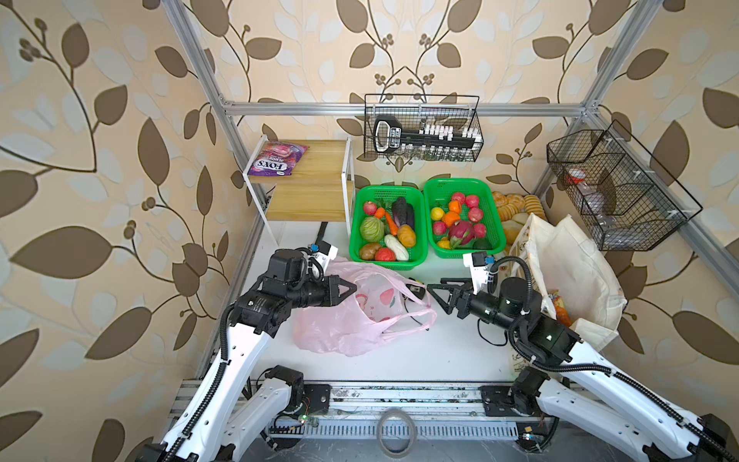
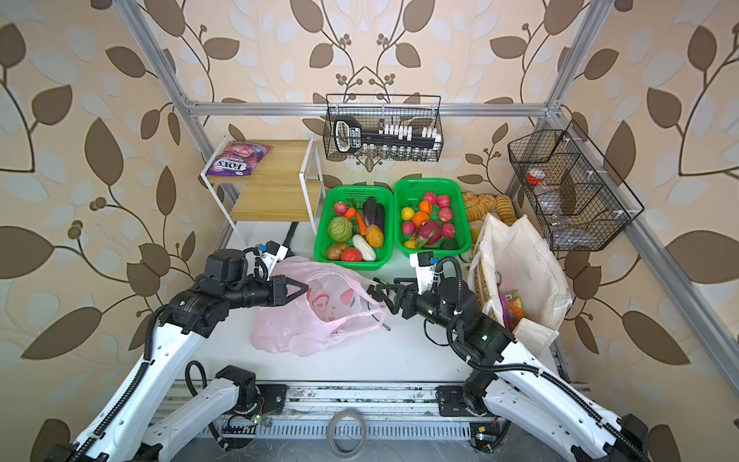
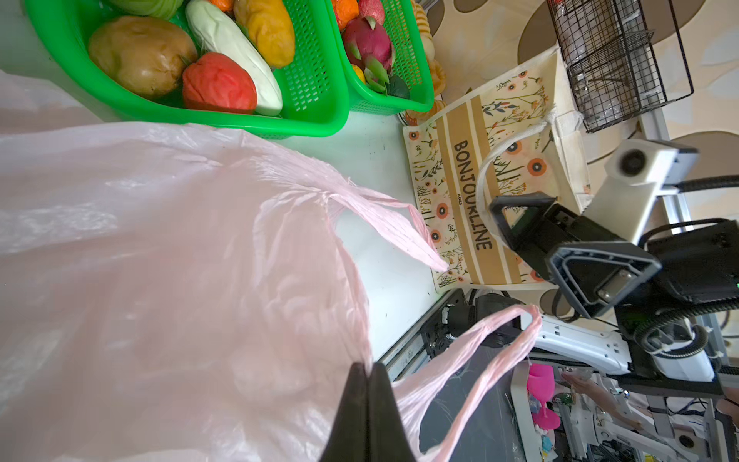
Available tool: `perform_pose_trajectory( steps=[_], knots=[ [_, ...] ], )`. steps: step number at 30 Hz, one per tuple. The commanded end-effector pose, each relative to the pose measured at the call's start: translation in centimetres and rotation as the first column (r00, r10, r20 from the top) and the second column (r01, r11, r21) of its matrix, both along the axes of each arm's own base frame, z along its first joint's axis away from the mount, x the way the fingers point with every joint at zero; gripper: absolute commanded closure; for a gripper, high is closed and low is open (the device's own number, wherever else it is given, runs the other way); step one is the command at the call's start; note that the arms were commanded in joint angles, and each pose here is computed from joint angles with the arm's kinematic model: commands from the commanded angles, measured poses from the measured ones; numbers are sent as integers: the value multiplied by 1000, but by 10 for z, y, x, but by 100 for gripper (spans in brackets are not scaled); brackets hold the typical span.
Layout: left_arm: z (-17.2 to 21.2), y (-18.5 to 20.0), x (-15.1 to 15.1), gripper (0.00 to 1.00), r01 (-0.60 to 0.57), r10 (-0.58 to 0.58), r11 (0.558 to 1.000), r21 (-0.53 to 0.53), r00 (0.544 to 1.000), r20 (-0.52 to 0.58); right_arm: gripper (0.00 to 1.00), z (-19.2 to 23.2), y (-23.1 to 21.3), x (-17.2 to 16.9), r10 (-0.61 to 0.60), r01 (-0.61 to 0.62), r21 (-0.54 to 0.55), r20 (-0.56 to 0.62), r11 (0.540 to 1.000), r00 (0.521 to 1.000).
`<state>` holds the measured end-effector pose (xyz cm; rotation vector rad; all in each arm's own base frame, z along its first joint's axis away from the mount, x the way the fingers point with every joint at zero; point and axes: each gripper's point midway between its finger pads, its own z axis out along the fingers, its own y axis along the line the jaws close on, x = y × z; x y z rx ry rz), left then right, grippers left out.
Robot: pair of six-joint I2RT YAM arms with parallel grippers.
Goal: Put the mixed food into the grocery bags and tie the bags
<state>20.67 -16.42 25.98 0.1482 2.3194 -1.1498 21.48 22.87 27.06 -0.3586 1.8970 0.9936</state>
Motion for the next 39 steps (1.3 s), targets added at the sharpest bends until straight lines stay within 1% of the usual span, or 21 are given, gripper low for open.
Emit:
perform_pose_trajectory(
  steps=[1, 3, 5, 7, 8, 10, 12, 13, 19, 21, 23, 24, 25, 27, 29, 30, 32, 36, 37, 38, 39],
  knots=[
    [8, -1, 1, 100, 18, -18, 1000, -10, 998, 56, 22, -18, 11, -16, 197, -155, -266, 140, 952, 970],
    [8, -2, 0, 100, 25, -24, 1000, -14, 998, 57, 22, -30, 11, -8, 199, -126, -350, 179, 928, 964],
    [9, -3, 0, 100, 32, -31, 999, -18, 998, 60, 23, -37, 4, 10, 141, -31, -444, 219, 895, 966],
    [10, -4, -1, 100, 42, -41, 999, -18, 997, 61, 23, -36, -3, 23, 101, 41, -493, 257, 869, 961],
    [9, -3, -2, 100, 44, -43, 999, -14, 997, 59, 24, -33, -1, 24, 127, 37, -512, 281, 858, 951],
    [8, -3, -4, 100, 46, -46, 999, -6, 997, 58, 24, -25, 6, 18, 203, -6, -521, 321, 854, 925],
    [8, -3, -4, 100, 48, -48, 999, -7, 997, 59, 24, -25, 19, 7, 309, -88, -524, 352, 847, 884],
    [8, -4, -4, 100, 50, -49, 999, -10, 997, 62, 24, -31, 23, 4, 353, -111, -546, 363, 830, 862],
    [8, -5, -2, 100, 62, -61, 998, -14, 996, 60, 25, -49, 28, 6, 436, -91, -663, 377, 743, 817],
    [8, -5, -3, 100, 66, -65, 998, -10, 996, 61, 27, -44, 26, 13, 408, -38, -664, 411, 747, 815],
    [6, -5, -4, 100, 70, -70, 998, -4, 996, 58, 34, -37, 22, 24, 355, 32, -657, 447, 753, 821],
    [5, -5, -4, 100, 72, -72, 997, -1, 996, 60, 38, -36, 22, 25, 361, 37, -663, 453, 748, 815],
    [3, -5, -5, 100, 75, -75, 997, 4, 996, 58, 45, -33, 21, 26, 357, 51, -664, 463, 746, 811],
    [-3, -4, -6, 100, 86, -86, 996, 19, 995, 52, 62, -28, 18, 30, 327, 82, -653, 479, 753, 815],
    [-10, -1, -7, 100, 83, -85, 995, 55, 996, 39, 90, -19, 16, 32, 296, 113, -638, 498, 762, 815],
    [-11, 0, -5, 100, 74, -77, 995, 66, 996, 35, 99, -14, 16, 32, 288, 120, -631, 504, 766, 814],
    [-13, 1, -3, 100, 75, -78, 995, 73, 996, 39, 100, -2, 18, 26, 290, 114, -614, 519, 781, 804],
    [-14, 3, 1, 87, 69, -74, 993, 99, 996, 40, 100, 25, 32, 3, 340, 21, -557, 535, 830, 773],
    [-13, 3, 3, 76, 65, -70, 992, 105, 997, 43, 100, 32, 36, -2, 349, -7, -539, 534, 842, 771],
    [-13, 3, 4, 59, 67, -73, 992, 110, 996, 48, 100, 35, 39, -6, 359, -35, -531, 523, 847, 773],
    [-12, 4, 6, 48, 67, -74, 991, 120, 996, 56, 100, 37, 42, -10, 375, -64, -527, 509, 848, 775]
  ],
)
